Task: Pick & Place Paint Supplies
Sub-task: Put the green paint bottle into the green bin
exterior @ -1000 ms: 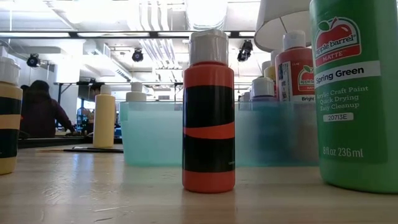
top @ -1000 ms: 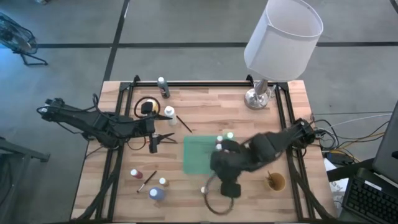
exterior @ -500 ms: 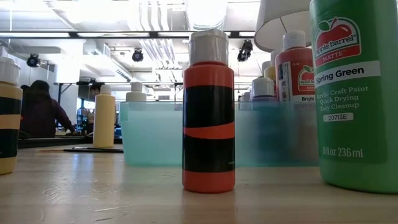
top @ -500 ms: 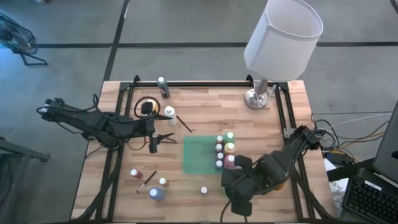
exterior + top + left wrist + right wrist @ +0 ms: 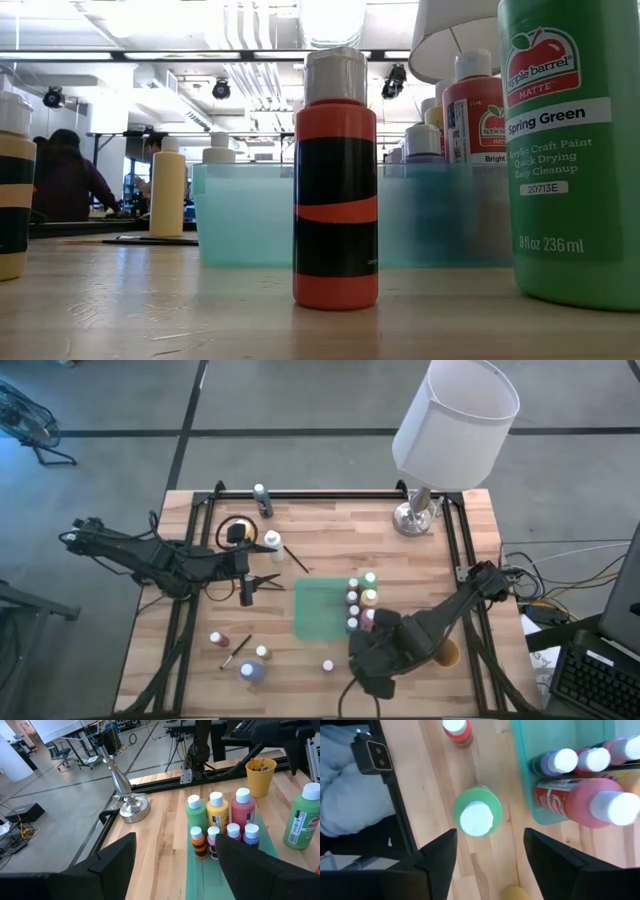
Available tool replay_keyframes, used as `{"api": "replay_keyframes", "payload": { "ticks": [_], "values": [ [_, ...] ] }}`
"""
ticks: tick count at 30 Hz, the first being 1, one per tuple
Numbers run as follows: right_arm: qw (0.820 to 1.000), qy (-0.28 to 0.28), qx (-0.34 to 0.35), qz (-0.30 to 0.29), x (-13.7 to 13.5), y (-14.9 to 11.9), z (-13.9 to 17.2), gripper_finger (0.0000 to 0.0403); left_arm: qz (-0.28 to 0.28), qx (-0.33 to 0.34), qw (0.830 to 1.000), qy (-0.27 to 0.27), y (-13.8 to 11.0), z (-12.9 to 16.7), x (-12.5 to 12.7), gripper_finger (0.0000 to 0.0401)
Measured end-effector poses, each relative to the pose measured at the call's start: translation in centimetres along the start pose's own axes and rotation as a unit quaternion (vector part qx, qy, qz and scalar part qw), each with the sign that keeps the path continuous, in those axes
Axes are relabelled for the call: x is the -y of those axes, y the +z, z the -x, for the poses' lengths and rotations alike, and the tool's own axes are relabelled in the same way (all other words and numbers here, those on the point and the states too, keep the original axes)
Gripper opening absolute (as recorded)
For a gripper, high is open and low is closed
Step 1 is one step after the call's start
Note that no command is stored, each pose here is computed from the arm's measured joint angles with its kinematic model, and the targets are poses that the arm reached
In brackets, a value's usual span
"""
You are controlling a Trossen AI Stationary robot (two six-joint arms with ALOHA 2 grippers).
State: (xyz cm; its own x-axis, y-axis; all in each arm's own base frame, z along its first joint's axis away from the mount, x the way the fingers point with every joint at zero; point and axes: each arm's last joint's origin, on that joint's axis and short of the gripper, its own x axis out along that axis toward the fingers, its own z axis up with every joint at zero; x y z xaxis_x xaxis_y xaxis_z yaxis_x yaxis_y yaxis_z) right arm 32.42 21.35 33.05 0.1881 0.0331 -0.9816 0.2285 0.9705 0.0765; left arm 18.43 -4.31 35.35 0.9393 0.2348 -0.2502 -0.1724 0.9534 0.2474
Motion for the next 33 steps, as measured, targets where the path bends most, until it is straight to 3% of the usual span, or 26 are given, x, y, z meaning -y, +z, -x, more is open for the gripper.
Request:
{"api": "replay_keyframes", "payload": {
  "ticks": [21,33],
  "values": [
    [0.999,-0.011,-0.033,-0.016,0.3,-0.1,-5.3,0.0265,0.000,0.000,1.000,0.000,0.0,0.0,0.0,0.0277],
    [1.000,0.009,-0.012,-0.023,0.2,0.6,-5.1,0.0216,0.000,-0.001,1.000,0.000,0.0,0.0,0.0,0.0278]
  ]
}}
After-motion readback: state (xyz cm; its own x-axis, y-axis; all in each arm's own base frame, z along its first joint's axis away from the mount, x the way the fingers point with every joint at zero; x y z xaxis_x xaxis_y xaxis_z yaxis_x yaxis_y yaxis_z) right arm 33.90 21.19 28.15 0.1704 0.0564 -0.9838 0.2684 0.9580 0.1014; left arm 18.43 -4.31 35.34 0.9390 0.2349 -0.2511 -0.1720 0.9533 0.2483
